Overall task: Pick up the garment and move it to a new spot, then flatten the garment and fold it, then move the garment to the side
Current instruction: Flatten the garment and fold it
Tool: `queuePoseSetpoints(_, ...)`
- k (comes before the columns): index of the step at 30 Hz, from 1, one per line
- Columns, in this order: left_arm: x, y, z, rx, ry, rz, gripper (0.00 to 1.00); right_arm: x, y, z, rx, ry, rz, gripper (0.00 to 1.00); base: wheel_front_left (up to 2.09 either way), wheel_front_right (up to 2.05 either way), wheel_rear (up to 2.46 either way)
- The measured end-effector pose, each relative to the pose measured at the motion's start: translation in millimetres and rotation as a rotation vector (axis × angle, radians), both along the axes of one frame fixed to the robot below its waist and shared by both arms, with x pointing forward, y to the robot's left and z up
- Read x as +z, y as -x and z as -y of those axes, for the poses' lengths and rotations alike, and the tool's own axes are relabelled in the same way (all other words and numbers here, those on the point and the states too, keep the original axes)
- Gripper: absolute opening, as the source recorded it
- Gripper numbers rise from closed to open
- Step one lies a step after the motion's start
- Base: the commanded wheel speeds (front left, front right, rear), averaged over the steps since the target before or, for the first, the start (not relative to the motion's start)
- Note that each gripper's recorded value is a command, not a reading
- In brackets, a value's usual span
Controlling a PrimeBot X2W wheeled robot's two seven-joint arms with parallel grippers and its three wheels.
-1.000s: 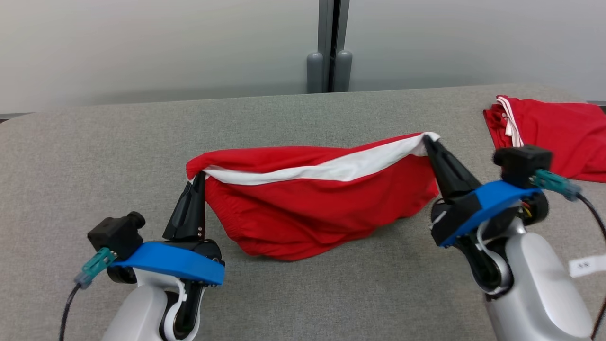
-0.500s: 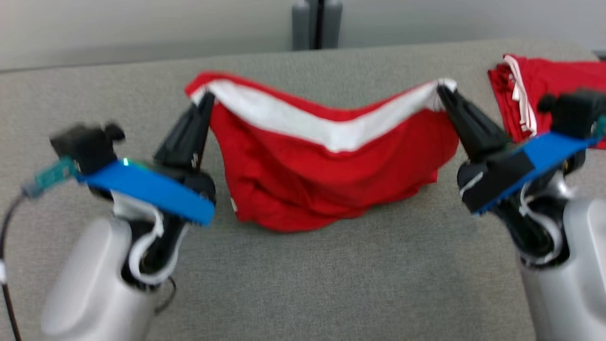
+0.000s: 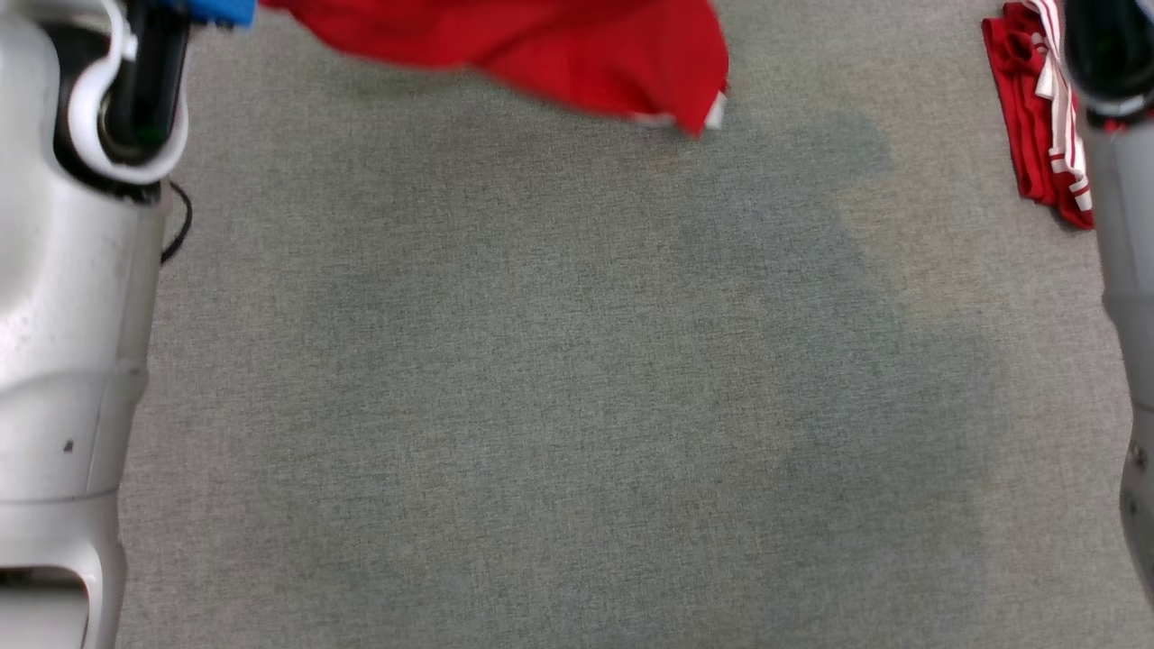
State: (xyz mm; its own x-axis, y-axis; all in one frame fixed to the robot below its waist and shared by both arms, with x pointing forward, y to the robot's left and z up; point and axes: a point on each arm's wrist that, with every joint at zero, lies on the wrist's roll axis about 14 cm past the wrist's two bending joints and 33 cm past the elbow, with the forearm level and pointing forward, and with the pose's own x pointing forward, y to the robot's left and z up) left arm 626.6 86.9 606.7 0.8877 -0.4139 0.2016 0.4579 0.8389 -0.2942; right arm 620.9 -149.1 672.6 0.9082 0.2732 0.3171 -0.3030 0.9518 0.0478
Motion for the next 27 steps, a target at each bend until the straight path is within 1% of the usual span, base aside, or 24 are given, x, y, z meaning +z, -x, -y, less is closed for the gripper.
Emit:
queuePoseSetpoints(2, 19.1, -5.8, 0.9, 0.016, 0.02, 0.066, 0.0, 25.1, -1.3, -2.8, -0.002, 0.003, 0.109, 0.0, 0.0, 0.0, 0.0)
queuePoseSetpoints(4, 40.9, -8.8, 1.1, 0.03, 0.049, 0.135, 0.0, 44.5, 0.4, -5.6, -0.006, 0.033, 0.191, 0.0, 0.0, 0.0, 0.0)
queuePoseSetpoints(6, 59.4, -9.8, 3.0, 0.035, 0.073, 0.197, 0.0, 55.9, 1.4, -5.6, -0.01, 0.051, 0.232, 0.0, 0.0, 0.0, 0.0)
queuePoseSetpoints(8, 61.8, -8.3, 9.6, 0.021, 0.084, 0.219, 0.0, 48.3, -0.5, -7.2, -0.005, 0.075, 0.215, 0.0, 0.0, 0.0, 0.0)
queuePoseSetpoints(10, 48.1, -6.4, 14.8, 0.006, 0.092, 0.197, 0.0, 23.1, -3.0, -12.0, 0.012, 0.122, 0.156, 0.0, 0.0, 0.0, 0.0)
queuePoseSetpoints(13, -3.9, -0.9, 13.5, 0.006, 0.098, 0.075, 0.0, -40.7, -0.6, -14.3, 0.04, 0.17, -0.001, 0.0, 0.0, 0.0, 0.0)
queuePoseSetpoints(16, -60.3, 16.8, 13.8, 0.001, 0.093, -0.061, 0.0, -104.1, 16.2, -15.8, 0.081, 0.215, -0.161, 0.0, 0.0, 0.0, 0.0)
queuePoseSetpoints(18, -93.1, 36.5, 15.8, -0.016, 0.075, -0.143, 0.0, -133.3, 30.6, -14.1, 0.105, 0.25, -0.238, 0.0, 0.0, 0.0, 0.0)
queuePoseSetpoints(20, -117.3, 58.4, 13.6, -0.022, 0.072, -0.212, 0.0, -157.1, 48.8, -13.3, 0.135, 0.273, -0.309, 0.0, 0.0, 0.0, 0.0)
queuePoseSetpoints(22, -138.7, 83.4, 6.8, -0.026, 0.033, -0.266, 0.0, -177.6, 73.4, -19.7, 0.189, 0.278, -0.387, 0.0, 0.0, 0.0, 0.0)
queuePoseSetpoints(23, -147.8, 96.2, 2.3, -0.019, 0.034, -0.297, 0.0, -184.6, 85.1, -19.7, 0.21, 0.292, -0.417, 0.0, 0.0, 0.0, 0.0)
queuePoseSetpoints(27, -171.4, 152.4, -5.9, -0.015, 0.034, -0.383, 0.0, -194.2, 126.2, -12.7, 0.266, 0.312, -0.51, 0.0, 0.0, 0.0, 0.0)
